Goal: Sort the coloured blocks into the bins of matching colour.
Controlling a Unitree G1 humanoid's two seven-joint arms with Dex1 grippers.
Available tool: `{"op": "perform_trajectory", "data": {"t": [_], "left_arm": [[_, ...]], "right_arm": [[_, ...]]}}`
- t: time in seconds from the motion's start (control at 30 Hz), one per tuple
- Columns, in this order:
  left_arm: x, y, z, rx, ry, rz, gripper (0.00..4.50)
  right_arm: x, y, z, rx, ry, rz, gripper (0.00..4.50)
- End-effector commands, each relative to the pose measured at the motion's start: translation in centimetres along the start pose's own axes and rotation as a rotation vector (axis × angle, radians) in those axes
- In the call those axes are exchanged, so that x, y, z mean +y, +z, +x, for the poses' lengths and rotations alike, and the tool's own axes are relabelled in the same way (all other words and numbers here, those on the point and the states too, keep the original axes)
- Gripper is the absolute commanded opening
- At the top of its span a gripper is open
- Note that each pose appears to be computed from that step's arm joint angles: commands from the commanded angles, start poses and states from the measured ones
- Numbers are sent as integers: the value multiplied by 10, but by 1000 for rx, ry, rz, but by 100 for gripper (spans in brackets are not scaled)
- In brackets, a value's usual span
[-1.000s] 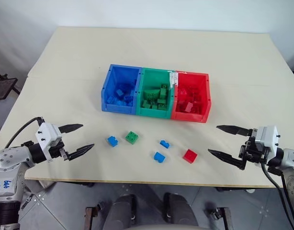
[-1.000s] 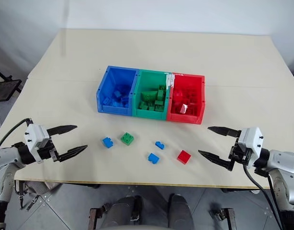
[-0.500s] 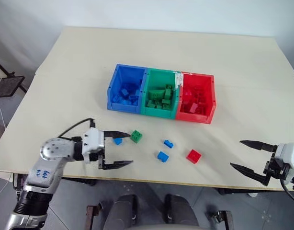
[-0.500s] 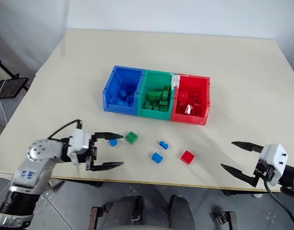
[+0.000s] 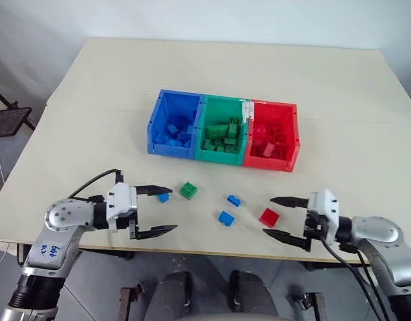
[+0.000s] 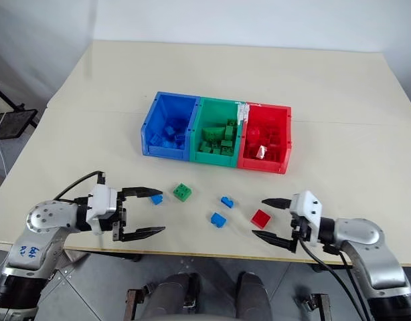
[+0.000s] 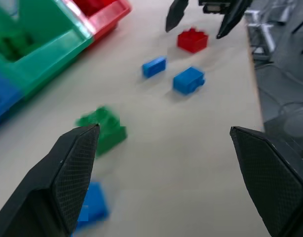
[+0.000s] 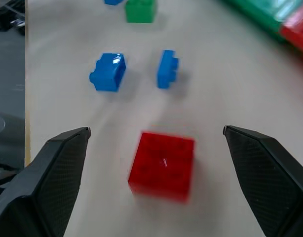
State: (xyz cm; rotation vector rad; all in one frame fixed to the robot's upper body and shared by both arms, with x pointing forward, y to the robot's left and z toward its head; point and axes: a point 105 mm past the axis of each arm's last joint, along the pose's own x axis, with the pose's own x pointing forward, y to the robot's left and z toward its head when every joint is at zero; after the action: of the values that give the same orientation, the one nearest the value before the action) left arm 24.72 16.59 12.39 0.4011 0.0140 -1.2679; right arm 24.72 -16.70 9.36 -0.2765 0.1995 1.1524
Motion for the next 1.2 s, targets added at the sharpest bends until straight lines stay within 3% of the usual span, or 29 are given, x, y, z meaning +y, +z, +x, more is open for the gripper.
{"op": "perform_trajectory", "data": {"t": [0.03,0.1,0.33,0.47,0.63,0.9,1.07,1.2], "left_arm": [[4,1,-15,17,48,23,450],[3,2,-19,18,54,22,450],[0,4,-13,-9,52,16,450],[1,11,-5,-61,66,12,450],[16,37,10,-192,170,-16,450],[28,52,15,-257,294,-53,450],[30,54,13,-248,299,-56,450],[28,51,13,-214,274,-72,450]], "right_arm": [[0,-10,7,45,-1,-13,432],[-5,-15,8,58,-17,-16,395],[-9,-11,1,24,-37,-47,155],[-29,25,-2,-137,-118,-80,150],[-83,77,1,-330,-331,-82,150],[-156,110,13,-333,-602,-122,150],[-164,119,17,-356,-608,-128,317],[-146,124,5,-402,-527,-161,444]]}}
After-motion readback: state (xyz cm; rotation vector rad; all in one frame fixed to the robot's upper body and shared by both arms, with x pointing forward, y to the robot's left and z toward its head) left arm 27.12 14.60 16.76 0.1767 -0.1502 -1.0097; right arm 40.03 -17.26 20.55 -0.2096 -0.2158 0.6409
